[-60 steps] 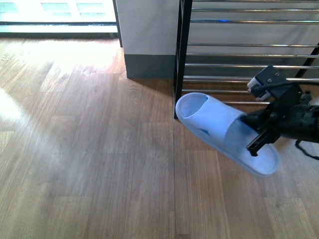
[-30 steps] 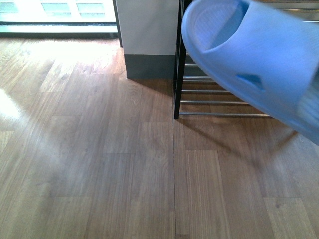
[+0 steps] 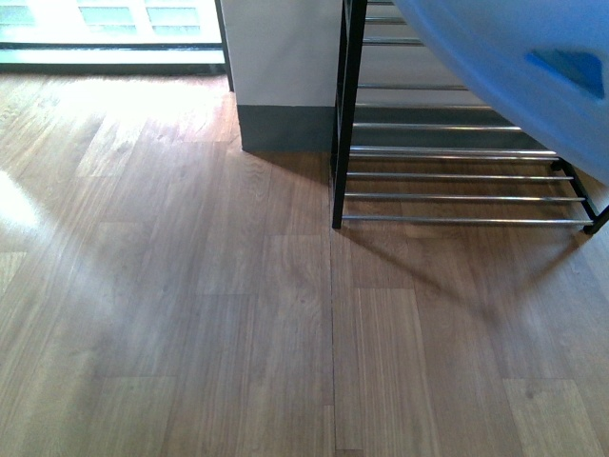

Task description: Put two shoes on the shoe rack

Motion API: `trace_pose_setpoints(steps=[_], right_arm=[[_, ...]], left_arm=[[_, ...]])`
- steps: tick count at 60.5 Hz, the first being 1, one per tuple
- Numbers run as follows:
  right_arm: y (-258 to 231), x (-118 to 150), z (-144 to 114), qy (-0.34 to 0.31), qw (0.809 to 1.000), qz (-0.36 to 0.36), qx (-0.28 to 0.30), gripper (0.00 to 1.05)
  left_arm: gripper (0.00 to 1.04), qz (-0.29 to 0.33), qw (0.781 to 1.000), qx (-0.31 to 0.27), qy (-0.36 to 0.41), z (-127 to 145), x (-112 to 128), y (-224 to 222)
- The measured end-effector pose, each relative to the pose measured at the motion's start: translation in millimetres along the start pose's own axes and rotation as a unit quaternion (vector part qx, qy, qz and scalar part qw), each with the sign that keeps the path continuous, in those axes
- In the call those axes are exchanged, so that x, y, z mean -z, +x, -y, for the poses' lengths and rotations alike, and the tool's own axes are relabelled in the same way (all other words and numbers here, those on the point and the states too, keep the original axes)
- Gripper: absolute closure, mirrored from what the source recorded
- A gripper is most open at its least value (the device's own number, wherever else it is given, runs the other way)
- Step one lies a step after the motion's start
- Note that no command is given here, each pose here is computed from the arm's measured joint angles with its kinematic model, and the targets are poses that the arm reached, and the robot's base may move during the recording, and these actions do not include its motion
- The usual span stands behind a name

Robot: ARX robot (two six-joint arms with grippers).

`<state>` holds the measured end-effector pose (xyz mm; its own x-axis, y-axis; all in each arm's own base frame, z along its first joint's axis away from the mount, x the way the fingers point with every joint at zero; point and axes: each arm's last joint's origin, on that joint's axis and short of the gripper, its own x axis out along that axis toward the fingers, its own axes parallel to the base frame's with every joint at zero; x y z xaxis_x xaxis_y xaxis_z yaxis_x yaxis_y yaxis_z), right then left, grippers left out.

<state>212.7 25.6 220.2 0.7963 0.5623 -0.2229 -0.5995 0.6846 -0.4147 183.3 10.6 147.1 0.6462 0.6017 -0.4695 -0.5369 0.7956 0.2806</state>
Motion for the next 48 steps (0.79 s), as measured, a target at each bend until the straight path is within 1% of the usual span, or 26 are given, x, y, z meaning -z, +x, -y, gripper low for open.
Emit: trace_pose_setpoints(steps=[48], right_arm=[[0.2, 1.7, 0.3, 0.002, 1.0, -0.004, 0.002, 1.03]], left_arm=[[1.03, -0.002, 1.0, 0.003, 0.002, 0.6, 0.9, 0.1]])
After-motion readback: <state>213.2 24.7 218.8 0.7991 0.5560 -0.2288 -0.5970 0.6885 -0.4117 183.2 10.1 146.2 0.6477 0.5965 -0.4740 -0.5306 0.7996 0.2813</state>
